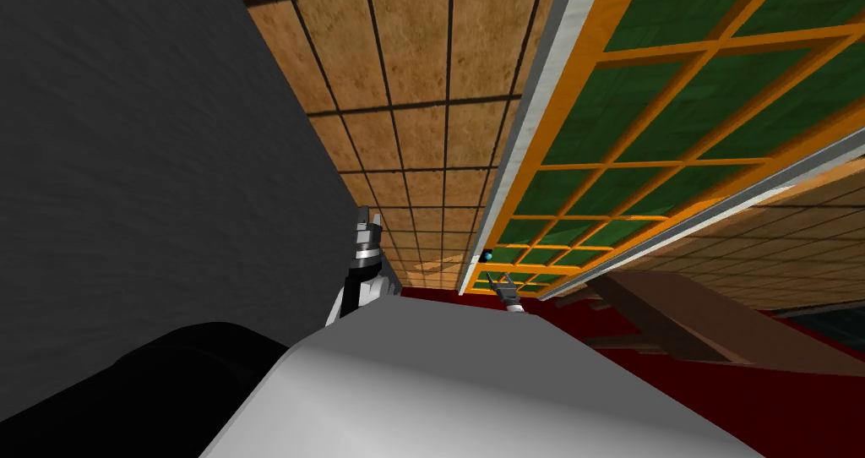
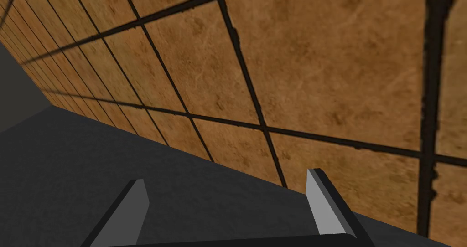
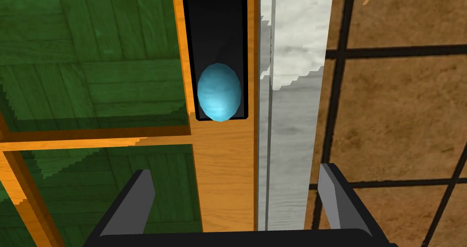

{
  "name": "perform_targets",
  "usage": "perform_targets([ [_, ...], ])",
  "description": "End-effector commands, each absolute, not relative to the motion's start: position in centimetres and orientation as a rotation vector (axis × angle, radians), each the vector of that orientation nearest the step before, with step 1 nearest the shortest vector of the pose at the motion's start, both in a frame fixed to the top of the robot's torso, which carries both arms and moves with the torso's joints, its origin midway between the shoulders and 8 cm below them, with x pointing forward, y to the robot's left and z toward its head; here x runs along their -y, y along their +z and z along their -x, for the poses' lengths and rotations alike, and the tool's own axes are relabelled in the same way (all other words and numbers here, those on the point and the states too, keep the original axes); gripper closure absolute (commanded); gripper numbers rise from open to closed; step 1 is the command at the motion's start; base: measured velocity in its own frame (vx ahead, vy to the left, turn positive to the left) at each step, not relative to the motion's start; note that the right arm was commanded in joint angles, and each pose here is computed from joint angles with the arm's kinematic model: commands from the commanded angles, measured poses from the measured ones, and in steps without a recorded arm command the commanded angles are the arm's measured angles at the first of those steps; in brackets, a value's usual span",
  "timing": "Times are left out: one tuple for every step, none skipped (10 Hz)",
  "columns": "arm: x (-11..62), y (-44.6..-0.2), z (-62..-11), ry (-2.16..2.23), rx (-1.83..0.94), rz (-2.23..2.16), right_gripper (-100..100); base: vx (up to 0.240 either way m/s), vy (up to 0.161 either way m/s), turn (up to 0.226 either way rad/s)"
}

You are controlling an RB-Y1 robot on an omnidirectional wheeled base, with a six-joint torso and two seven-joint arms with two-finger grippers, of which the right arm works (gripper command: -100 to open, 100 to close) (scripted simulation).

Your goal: Pull the door open

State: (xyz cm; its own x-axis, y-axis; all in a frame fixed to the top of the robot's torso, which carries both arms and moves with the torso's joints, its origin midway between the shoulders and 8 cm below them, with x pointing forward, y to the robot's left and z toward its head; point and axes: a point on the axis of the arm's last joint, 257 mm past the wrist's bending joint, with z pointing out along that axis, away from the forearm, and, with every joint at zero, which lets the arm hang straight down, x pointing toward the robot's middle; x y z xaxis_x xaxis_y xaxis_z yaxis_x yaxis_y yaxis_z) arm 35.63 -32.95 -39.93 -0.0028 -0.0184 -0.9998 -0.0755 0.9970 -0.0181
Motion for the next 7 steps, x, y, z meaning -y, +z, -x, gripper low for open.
perform_targets([
  [34.7, -39.9, -36.2, 0.008, -1.575, 0.04, -100, 0.048, 0.032, 0.283],
  [36.1, -39.9, -36.7, -0.022, -1.576, 0.005, -100, 0.089, 0.021, 0.296],
  [36.7, -39.9, -36.9, -0.035, -1.576, -0.013, -100, 0.107, -0.009, 0.221],
  [36.7, -39.9, -36.9, -0.035, -1.576, -0.013, -100, 0.066, -0.019, 0.049],
  [37.8, -39.9, -37.2, -0.056, -1.576, -0.044, -100, 0.074, -0.026, 0.175],
  [38.5, -40.0, -37.4, -0.07, -1.576, -0.068, -100, 0.11, -0.055, 0.244],
  [37.9, -39.9, -37.2, -0.059, -1.575, -0.053, -100, 0.03, -0.024, 0.025],
])
